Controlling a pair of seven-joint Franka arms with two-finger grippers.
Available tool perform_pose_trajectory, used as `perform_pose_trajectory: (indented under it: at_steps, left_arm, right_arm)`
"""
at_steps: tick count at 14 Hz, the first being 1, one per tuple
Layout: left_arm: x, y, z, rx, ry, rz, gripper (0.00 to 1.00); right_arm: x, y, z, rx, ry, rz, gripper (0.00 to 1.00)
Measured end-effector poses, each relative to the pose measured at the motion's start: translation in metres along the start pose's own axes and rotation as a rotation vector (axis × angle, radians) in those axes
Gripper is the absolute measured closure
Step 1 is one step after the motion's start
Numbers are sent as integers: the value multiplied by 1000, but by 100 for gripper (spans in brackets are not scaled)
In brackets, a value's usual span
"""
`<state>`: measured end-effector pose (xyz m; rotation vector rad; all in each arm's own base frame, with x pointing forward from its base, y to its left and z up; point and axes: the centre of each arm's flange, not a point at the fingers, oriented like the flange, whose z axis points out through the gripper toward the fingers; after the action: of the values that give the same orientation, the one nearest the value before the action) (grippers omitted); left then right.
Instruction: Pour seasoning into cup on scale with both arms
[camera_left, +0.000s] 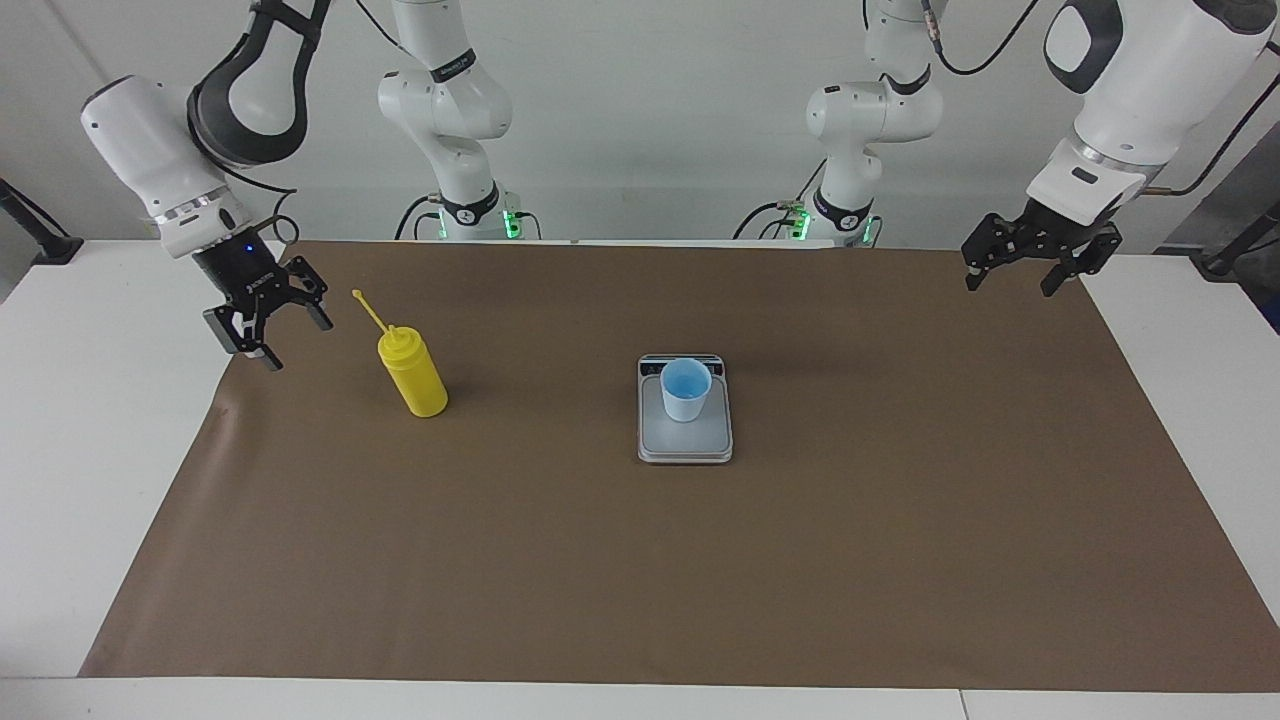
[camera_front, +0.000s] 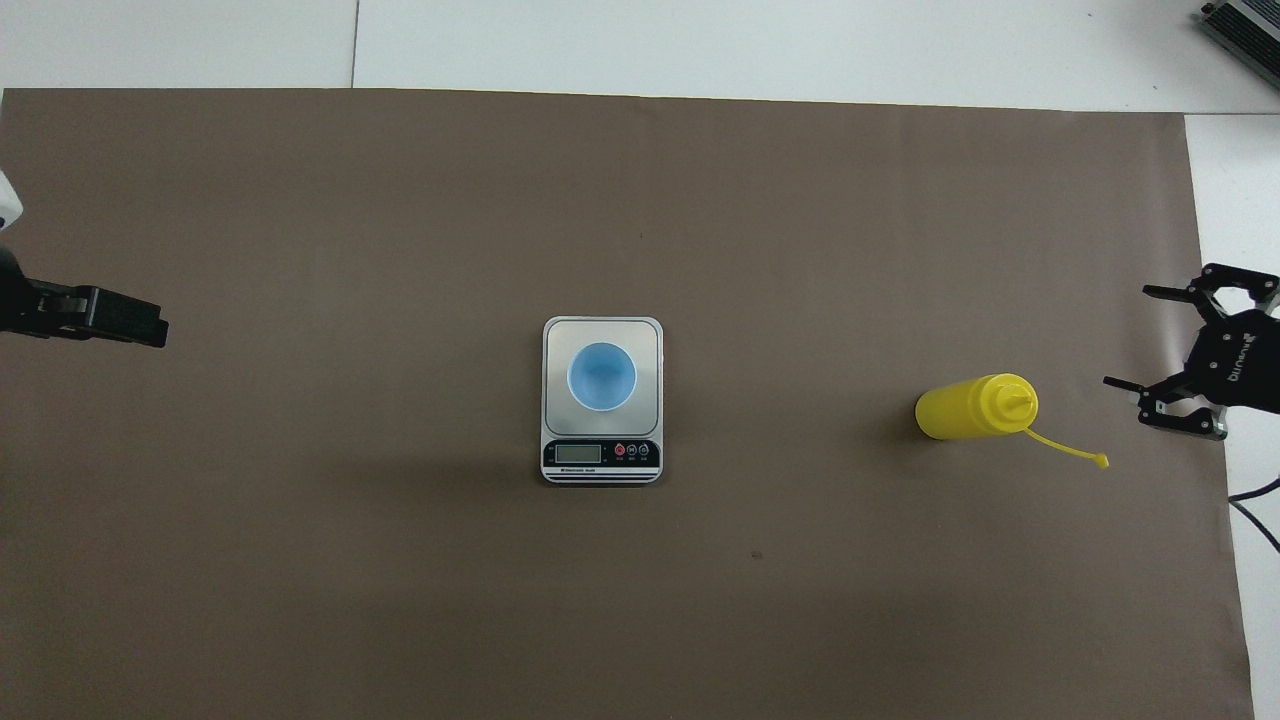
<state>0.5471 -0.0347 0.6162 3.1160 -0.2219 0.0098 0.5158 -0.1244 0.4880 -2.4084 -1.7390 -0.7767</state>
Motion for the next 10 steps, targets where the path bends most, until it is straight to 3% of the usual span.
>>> perform_pose_trajectory:
  at_steps: [5, 10]
  left_arm:
    - [0, 0, 0, 0, 0, 0, 0]
    - [0, 0, 0, 0, 0, 0, 0]
  right_arm:
    - [95, 6, -17, 37, -129, 168, 0]
    - [144, 10, -59, 36, -276, 545, 0]
